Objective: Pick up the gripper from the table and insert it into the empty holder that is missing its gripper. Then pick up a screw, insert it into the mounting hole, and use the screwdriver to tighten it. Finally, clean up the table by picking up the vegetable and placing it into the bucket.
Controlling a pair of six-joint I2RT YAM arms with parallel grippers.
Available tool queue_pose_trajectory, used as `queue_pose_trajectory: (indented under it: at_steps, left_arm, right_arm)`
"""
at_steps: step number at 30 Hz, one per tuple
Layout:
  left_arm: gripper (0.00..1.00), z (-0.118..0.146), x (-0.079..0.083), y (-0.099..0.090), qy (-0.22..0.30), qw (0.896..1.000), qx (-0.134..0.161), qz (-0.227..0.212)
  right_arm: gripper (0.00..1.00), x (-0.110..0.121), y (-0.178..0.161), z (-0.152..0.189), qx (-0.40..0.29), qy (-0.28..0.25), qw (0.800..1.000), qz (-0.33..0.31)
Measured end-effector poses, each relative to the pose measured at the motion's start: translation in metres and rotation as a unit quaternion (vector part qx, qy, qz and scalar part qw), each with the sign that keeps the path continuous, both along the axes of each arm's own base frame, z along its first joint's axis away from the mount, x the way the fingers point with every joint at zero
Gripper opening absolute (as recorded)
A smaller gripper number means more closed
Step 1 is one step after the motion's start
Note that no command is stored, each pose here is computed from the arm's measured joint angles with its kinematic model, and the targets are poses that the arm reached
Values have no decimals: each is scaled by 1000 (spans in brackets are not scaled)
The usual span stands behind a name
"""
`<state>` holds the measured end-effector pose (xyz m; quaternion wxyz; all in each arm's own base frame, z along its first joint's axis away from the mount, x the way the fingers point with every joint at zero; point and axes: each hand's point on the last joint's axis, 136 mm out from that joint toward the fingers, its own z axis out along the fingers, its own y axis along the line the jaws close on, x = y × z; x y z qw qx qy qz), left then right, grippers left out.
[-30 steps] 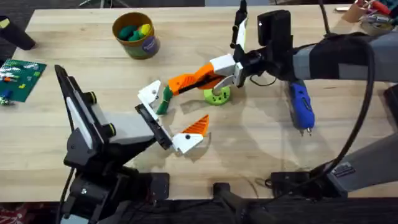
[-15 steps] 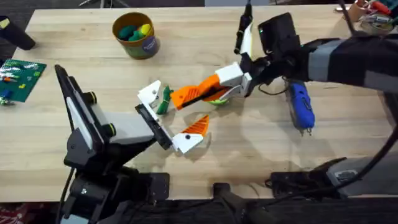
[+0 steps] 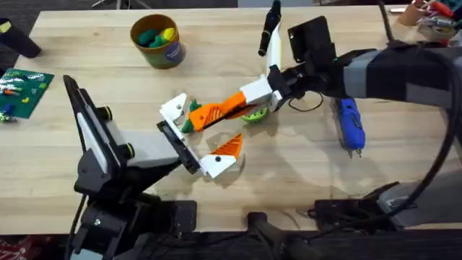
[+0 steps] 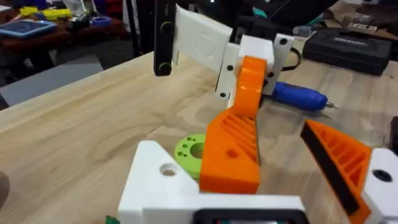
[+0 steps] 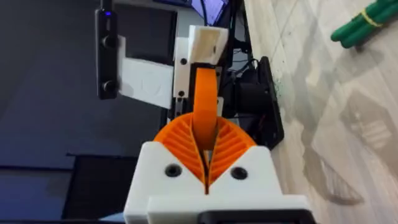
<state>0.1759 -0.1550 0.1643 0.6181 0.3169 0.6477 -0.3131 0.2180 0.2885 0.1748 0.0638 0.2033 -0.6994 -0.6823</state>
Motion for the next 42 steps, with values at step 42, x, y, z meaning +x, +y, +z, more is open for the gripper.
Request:
queue_pose_trajectory:
  at_steps: [42]
  left_arm:
    - [986,0,0,0,0,1000,0,0]
  right_arm:
    - [16,15,11,5,-14,48,999,-1]
